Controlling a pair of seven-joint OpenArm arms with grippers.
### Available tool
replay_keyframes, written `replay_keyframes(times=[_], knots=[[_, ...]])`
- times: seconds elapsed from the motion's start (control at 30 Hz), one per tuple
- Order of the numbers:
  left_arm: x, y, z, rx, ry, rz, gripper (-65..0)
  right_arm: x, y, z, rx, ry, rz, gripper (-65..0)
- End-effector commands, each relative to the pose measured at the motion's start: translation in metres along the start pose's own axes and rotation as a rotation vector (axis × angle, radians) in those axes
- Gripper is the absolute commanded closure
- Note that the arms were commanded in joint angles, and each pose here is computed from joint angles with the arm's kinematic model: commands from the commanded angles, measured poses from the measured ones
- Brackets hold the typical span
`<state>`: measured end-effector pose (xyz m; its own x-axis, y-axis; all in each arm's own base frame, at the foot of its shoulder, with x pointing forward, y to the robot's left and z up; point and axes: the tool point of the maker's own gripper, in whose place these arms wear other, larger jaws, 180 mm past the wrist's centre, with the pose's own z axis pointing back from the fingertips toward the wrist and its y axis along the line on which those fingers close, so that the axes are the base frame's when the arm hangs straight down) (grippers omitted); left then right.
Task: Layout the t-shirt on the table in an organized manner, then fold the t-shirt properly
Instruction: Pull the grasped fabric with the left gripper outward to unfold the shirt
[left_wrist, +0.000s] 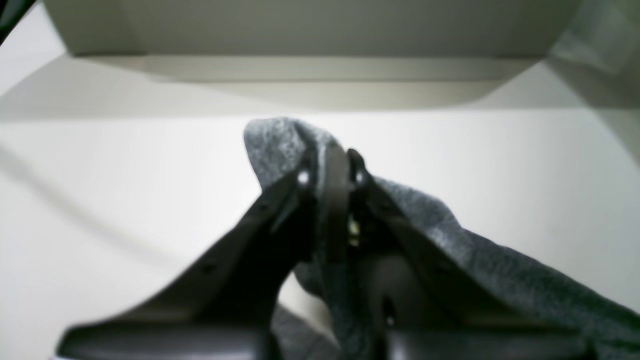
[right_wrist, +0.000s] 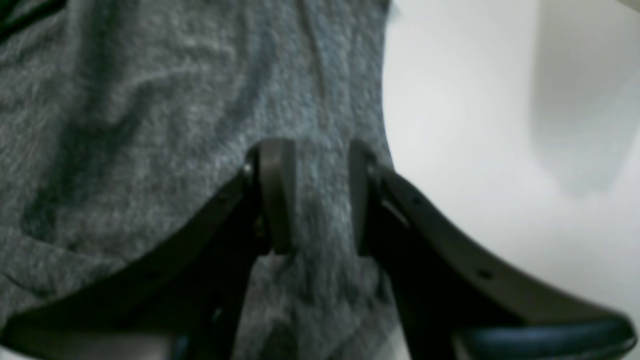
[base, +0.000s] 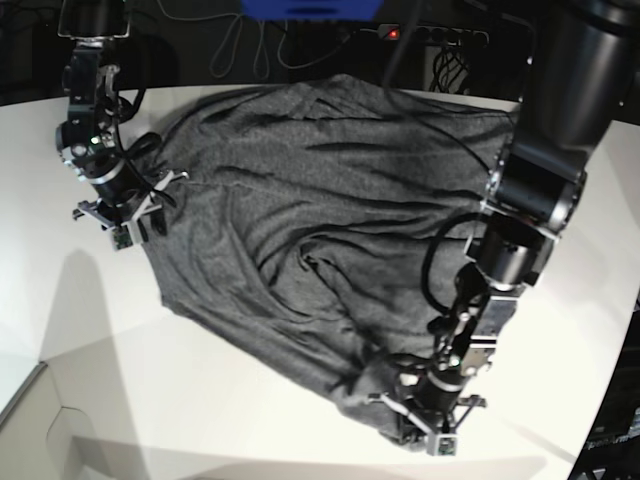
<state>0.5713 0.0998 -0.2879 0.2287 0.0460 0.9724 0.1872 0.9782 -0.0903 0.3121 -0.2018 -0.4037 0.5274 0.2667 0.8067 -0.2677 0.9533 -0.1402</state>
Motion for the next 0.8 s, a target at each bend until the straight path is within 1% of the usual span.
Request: replay_keyframes(times=[0.0, 0.13, 0.27, 0.33, 0.37, 0.43, 0.47, 0.57, 0.63, 0.7, 0.77], knots=[[0.039, 0.001, -0.005, -0.004, -0.091, -0.006, -6.3, 0.017, -0.009, 0.002, -0.016, -0.053, 0.011, -19.0], [0.039, 0.015, -0.003, 0.017, -0.09, -0.016, -19.9, 0.017, -0.009, 0.002, -0.017, -0.053, 0.013, -19.1], [0.032, 0.043, 0.003, 0.066, -0.067, -0.027, -31.5, 0.011, -0.007, 0.004, -0.013, -0.041, 0.012, -19.2], [0.032, 0.053, 0.005, 0.089, -0.073, 0.032, -35.9, 0.01, -0.007, 0.005, -0.013, -0.04, 0.011, -19.2], [0.024, 0.063, 0.01, 0.111, -0.067, 0.078, -37.6, 0.009, -0.007, 0.005, -0.012, -0.038, 0.011, -19.3], [0.006, 0.073, 0.019, 0.135, -0.056, 0.142, -38.7, 0.01, -0.007, 0.005, -0.013, -0.04, 0.011, -19.3], [0.0, 0.076, 0.024, 0.138, -0.058, 0.154, -38.4, 0.01, -0.007, 0.005, -0.013, -0.04, 0.011, -19.3], [-0.027, 0.084, 0.044, 0.142, -0.037, 0.153, -37.5, 0.012, -0.007, 0.004, -0.014, -0.043, 0.012, -19.1], [-0.048, 0.088, 0.057, 0.143, -0.009, 0.141, -36.8, 0.022, -0.01, 0.001, -0.017, -0.063, 0.016, -19.0], [-0.072, 0.088, 0.069, 0.143, 0.027, 0.142, -36.7, 0.031, -0.011, -0.002, -0.019, -0.083, 0.016, -19.0], [-0.098, 0.098, 0.085, 0.161, 0.075, 0.129, -36.7, 0.044, -0.014, -0.005, -0.024, -0.108, 0.019, -19.0]])
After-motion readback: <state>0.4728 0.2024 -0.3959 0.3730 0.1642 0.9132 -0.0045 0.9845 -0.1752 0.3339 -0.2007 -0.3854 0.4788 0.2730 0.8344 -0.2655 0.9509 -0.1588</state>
